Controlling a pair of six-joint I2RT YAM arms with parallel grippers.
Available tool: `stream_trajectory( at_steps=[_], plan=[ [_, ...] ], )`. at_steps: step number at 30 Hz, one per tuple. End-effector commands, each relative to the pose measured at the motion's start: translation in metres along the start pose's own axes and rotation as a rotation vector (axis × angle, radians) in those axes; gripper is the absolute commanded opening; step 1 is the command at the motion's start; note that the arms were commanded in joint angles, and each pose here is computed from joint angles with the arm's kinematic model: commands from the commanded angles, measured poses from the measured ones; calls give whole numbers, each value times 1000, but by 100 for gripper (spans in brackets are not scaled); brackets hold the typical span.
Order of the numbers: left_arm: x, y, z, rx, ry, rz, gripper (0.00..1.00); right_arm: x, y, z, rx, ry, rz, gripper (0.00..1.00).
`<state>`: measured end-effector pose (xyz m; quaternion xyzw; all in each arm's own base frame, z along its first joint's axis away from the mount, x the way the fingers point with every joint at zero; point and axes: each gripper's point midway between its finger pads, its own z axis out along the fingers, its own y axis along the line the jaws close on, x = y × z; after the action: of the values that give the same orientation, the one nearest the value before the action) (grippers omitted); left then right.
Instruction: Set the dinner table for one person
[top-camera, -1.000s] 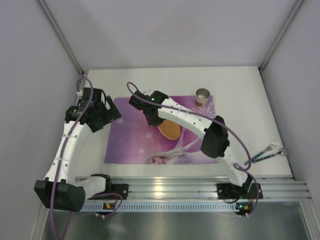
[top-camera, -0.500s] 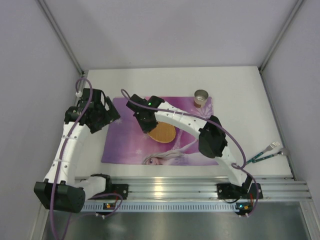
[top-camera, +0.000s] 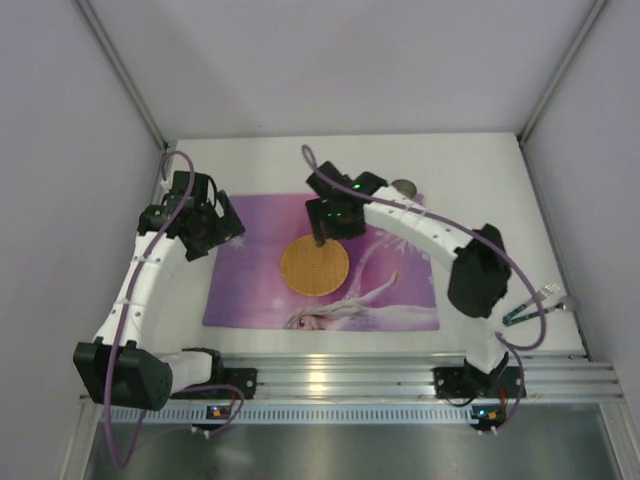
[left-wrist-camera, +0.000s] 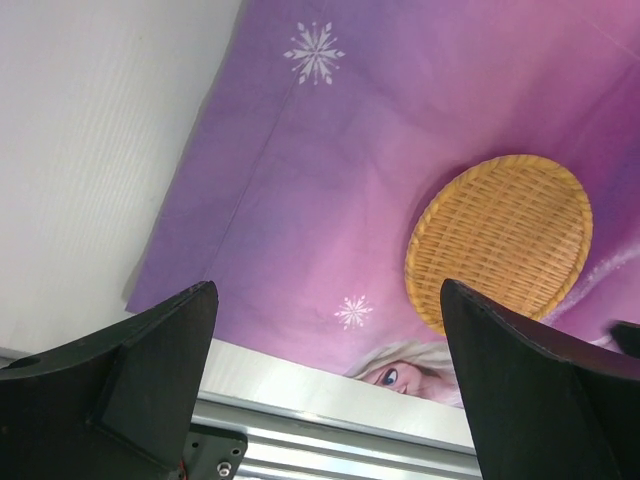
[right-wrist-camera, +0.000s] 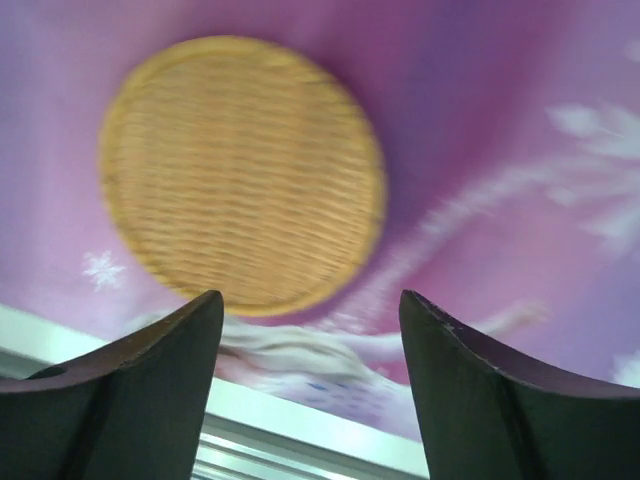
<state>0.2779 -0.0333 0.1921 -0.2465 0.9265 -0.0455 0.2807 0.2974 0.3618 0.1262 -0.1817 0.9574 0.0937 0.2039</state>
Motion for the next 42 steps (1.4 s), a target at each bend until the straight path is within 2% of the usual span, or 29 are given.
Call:
stream_trajectory(
  at_steps=[1, 3, 4, 5, 8, 10, 11, 13, 17, 26, 31, 38, 42],
  plan=[
    [-14, -17, 4, 78, -50, 25, 99, -25, -100, -80, 157, -206, 268, 71],
    [-5, -24, 14, 117, -11, 30, 98, 14, -172, -96, 312, -165, 411, 84],
    [-7, -29, 19, 139, -19, 26, 99, 28, -217, -102, 425, -166, 532, 89],
    [4, -34, 25, 173, 26, 23, 99, 58, -239, -107, 484, -125, 586, 95],
    [17, -55, 38, 257, 96, 22, 98, 127, -298, -115, 612, -7, 802, 98],
    [26, -63, 50, 267, 134, 35, 98, 153, -314, -115, 617, 28, 898, 98],
    [30, -72, 55, 279, 148, 57, 98, 180, -330, -117, 641, 60, 997, 99],
    [33, -81, 58, 288, 158, 82, 98, 204, -349, -115, 615, 84, 1129, 98],
    [40, -97, 65, 312, 178, 123, 98, 246, -373, -116, 661, 161, 1245, 97],
    [51, -91, 66, 300, 192, 143, 98, 293, -411, -118, 727, 243, 1374, 94],
    [57, -82, 64, 278, 201, 151, 99, 293, -427, -111, 727, 221, 1402, 91],
    [56, -80, 61, 264, 204, 151, 98, 279, -447, -94, 694, 199, 1417, 73],
    [54, -80, 59, 257, 201, 147, 99, 279, -454, -85, 696, 212, 1416, 68]
  ],
)
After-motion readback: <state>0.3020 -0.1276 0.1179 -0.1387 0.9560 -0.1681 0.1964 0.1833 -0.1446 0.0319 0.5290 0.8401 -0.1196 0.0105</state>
